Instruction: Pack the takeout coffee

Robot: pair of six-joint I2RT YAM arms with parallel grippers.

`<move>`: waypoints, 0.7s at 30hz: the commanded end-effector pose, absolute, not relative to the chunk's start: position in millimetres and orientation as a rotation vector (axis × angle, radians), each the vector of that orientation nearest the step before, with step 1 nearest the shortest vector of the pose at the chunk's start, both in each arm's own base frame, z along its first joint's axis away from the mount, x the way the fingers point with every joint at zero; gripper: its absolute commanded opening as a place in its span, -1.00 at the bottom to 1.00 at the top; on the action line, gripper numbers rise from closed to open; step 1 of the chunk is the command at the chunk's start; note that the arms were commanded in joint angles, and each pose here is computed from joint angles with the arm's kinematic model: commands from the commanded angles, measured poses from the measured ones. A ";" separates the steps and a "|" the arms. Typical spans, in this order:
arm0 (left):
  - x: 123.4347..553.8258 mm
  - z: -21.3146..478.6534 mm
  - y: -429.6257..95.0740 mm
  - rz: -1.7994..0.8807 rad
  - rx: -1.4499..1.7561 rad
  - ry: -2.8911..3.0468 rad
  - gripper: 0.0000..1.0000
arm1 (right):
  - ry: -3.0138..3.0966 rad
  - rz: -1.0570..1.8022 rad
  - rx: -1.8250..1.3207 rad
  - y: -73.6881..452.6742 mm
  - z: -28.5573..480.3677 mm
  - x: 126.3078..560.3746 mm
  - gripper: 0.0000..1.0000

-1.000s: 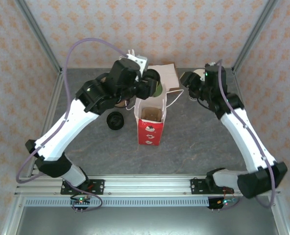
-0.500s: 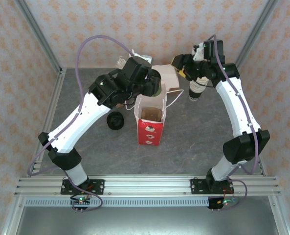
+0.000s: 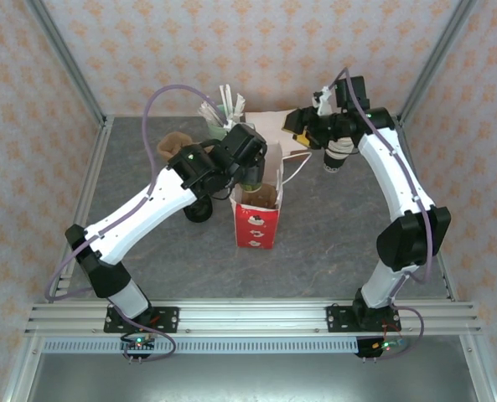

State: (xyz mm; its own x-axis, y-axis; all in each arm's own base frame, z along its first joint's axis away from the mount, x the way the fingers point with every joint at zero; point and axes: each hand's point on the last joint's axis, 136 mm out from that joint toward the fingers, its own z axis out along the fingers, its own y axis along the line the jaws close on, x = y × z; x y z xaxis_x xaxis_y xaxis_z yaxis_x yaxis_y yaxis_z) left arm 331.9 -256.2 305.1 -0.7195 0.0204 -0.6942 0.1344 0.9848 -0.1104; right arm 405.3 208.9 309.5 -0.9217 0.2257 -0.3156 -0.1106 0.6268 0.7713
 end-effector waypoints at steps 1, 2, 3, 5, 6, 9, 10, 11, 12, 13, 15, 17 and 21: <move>333.0 312.4 -259.9 -0.267 0.025 2.326 0.11 | 2.490 1.211 -0.047 220.9 301.0 394.1 0.16; 332.9 310.6 -261.4 -0.275 0.026 2.327 0.11 | 2.501 1.209 -0.058 222.5 297.8 393.6 0.16; 332.6 307.2 -263.4 -0.283 0.030 2.333 0.11 | 2.514 1.205 -0.058 223.9 294.2 392.8 0.16; 332.1 300.9 -266.2 -0.293 0.039 2.345 0.11 | 2.512 1.213 -0.080 229.0 291.1 392.3 0.18; 331.2 296.4 -267.2 -0.296 0.045 2.354 0.11 | 2.507 1.212 -0.098 232.1 291.0 393.1 0.19; 328.9 286.0 -267.2 -0.288 0.065 2.379 0.12 | 2.515 1.200 -0.119 238.4 286.7 401.0 0.22; 328.1 284.9 -267.3 -0.288 0.070 2.382 0.12 | 2.513 1.195 -0.132 240.6 286.5 403.5 0.22; 327.6 285.1 -266.2 -0.288 0.071 2.383 0.13 | 2.513 1.190 -0.138 241.9 284.3 407.4 0.23; 327.4 285.0 -265.3 -0.290 0.070 2.384 0.13 | 2.517 1.176 -0.140 242.4 282.8 411.1 0.23; 327.1 284.8 -264.2 -0.290 0.073 2.386 0.13 | 2.521 1.172 -0.138 242.9 280.9 415.2 0.24; 326.5 283.9 -261.4 -0.285 0.077 2.393 0.13 | 2.528 1.184 -0.149 247.0 278.4 418.8 0.24; 326.4 283.4 -258.5 -0.284 0.078 2.395 0.13 | 2.533 1.194 -0.161 250.6 277.8 419.3 0.24; 325.0 283.1 -251.1 -0.279 0.072 2.394 0.13 | 2.553 1.210 -0.186 258.9 273.1 408.7 0.22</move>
